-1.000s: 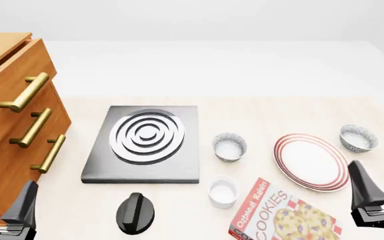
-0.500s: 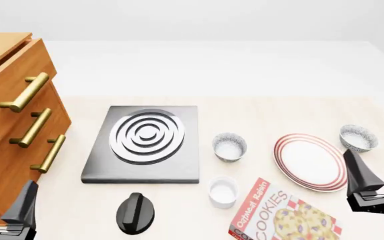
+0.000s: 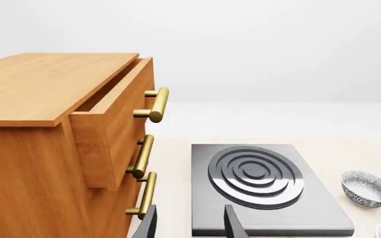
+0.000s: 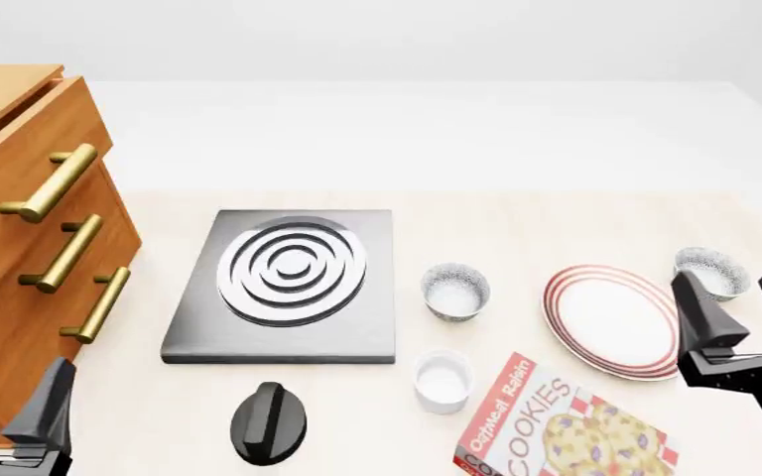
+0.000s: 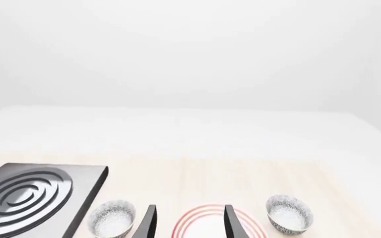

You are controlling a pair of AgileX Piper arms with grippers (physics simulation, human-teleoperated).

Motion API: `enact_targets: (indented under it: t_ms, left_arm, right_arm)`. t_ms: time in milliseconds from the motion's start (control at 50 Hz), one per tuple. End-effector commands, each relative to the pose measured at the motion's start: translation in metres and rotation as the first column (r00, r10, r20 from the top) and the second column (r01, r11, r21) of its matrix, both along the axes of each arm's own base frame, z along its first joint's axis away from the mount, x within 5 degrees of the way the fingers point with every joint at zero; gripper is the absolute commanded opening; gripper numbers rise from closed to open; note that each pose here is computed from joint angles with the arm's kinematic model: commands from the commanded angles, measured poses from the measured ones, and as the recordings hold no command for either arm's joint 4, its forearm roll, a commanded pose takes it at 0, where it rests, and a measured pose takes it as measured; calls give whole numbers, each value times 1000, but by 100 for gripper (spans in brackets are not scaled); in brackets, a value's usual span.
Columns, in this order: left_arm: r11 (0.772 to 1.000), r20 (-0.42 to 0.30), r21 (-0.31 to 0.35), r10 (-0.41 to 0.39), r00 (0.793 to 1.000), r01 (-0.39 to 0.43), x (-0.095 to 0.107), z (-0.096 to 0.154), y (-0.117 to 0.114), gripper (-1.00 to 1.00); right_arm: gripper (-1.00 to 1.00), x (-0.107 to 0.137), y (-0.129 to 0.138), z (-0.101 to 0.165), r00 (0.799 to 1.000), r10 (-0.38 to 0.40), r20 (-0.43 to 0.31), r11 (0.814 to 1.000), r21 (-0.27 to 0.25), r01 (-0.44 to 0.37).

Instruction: Pick the akita bowl next to the plate and place it on the plate.

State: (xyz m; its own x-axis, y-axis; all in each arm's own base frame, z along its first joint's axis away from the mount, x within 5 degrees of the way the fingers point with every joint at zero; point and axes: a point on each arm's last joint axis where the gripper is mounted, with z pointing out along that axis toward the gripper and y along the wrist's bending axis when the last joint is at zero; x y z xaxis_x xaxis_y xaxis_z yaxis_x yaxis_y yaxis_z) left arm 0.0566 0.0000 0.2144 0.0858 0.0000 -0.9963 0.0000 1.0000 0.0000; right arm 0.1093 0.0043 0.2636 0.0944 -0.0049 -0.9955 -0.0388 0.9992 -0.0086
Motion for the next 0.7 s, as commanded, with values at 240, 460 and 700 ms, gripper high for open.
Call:
enact_targets:
  t_ms: [240, 460, 700]
  left_arm:
    - [1000, 0, 0, 0, 1000, 0, 0, 0, 0, 100]
    - [1000, 0, 0, 0, 1000, 0, 0, 0, 0, 100]
    - [1000, 0, 0, 0, 1000, 0, 0, 0, 0, 100]
  right_arm:
    - [100, 19, -2, 1, 1000, -20, -8, 1000, -5, 20]
    - [100, 29, -3, 1, 1000, -29, -11, 1000, -8, 29]
    - [100, 41, -3, 5, 999, -31, -8, 999, -6, 31]
